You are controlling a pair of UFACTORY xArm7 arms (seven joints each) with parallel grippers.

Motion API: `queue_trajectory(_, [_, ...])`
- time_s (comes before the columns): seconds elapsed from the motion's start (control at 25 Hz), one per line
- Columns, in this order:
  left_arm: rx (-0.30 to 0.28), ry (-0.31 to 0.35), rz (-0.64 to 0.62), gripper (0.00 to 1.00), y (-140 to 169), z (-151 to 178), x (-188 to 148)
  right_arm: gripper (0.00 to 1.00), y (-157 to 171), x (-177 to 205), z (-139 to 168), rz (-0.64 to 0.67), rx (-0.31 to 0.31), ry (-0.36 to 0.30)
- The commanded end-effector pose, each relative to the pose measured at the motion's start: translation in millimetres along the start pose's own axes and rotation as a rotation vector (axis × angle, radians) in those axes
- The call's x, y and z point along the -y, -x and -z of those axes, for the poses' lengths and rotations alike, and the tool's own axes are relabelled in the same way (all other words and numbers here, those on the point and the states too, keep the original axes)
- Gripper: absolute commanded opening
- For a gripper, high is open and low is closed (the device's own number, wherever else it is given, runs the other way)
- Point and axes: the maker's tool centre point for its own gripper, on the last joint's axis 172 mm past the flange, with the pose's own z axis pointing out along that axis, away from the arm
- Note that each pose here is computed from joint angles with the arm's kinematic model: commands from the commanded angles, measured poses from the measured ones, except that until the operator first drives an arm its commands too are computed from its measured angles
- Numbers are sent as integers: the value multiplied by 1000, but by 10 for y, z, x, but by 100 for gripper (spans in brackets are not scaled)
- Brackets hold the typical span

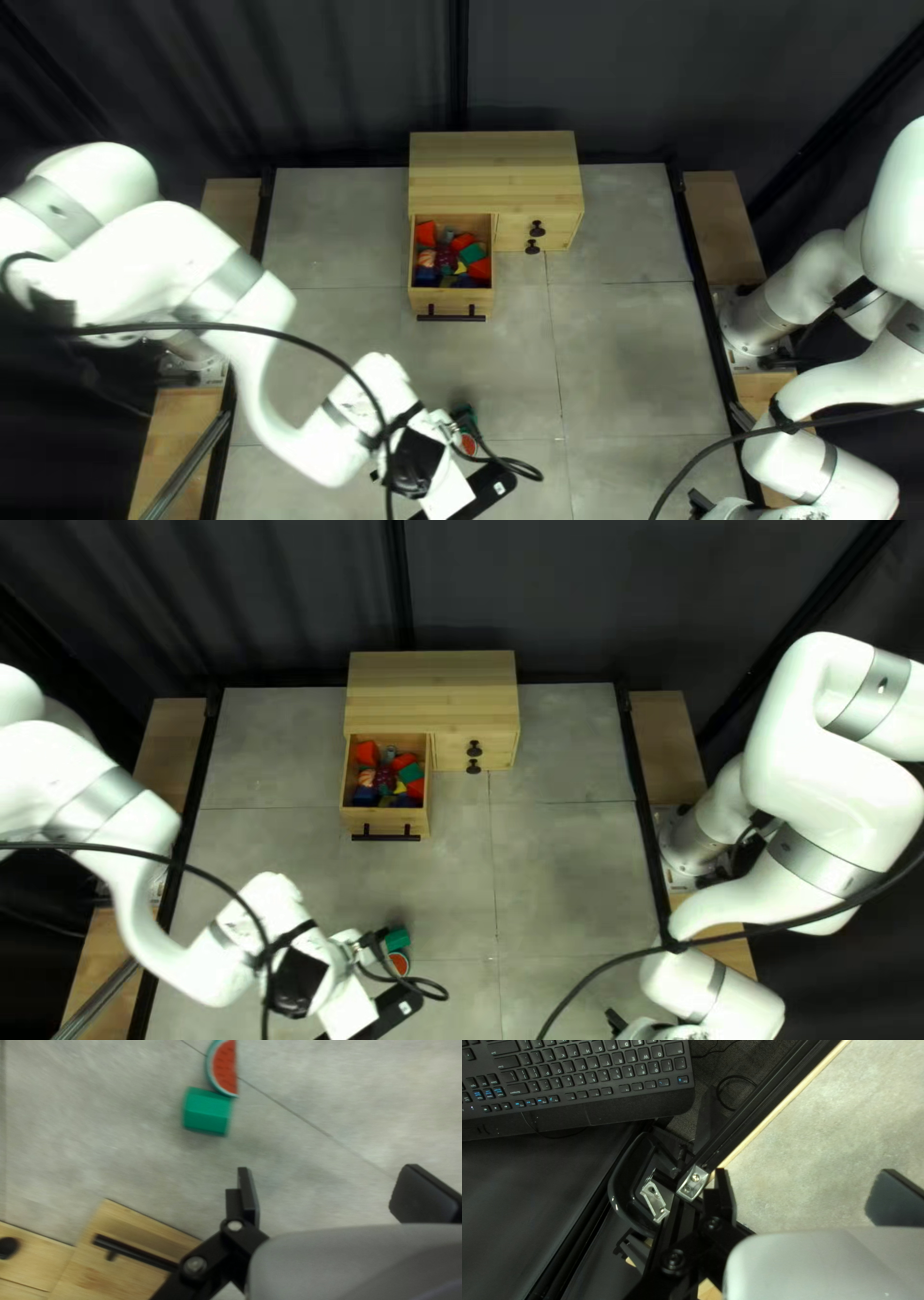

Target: Open drawers and place objects into drawer and close

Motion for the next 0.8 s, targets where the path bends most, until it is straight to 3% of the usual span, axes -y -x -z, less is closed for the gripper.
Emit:
queue_trajectory(0.04, [-9, -16, -12, 100, 10, -125, 120, 100, 0, 0, 0, 0, 0, 0])
queue_trajectory(0.8, [-64, 56, -108, 100, -84, -797, 373, 100, 0, 0, 0, 0, 0, 0])
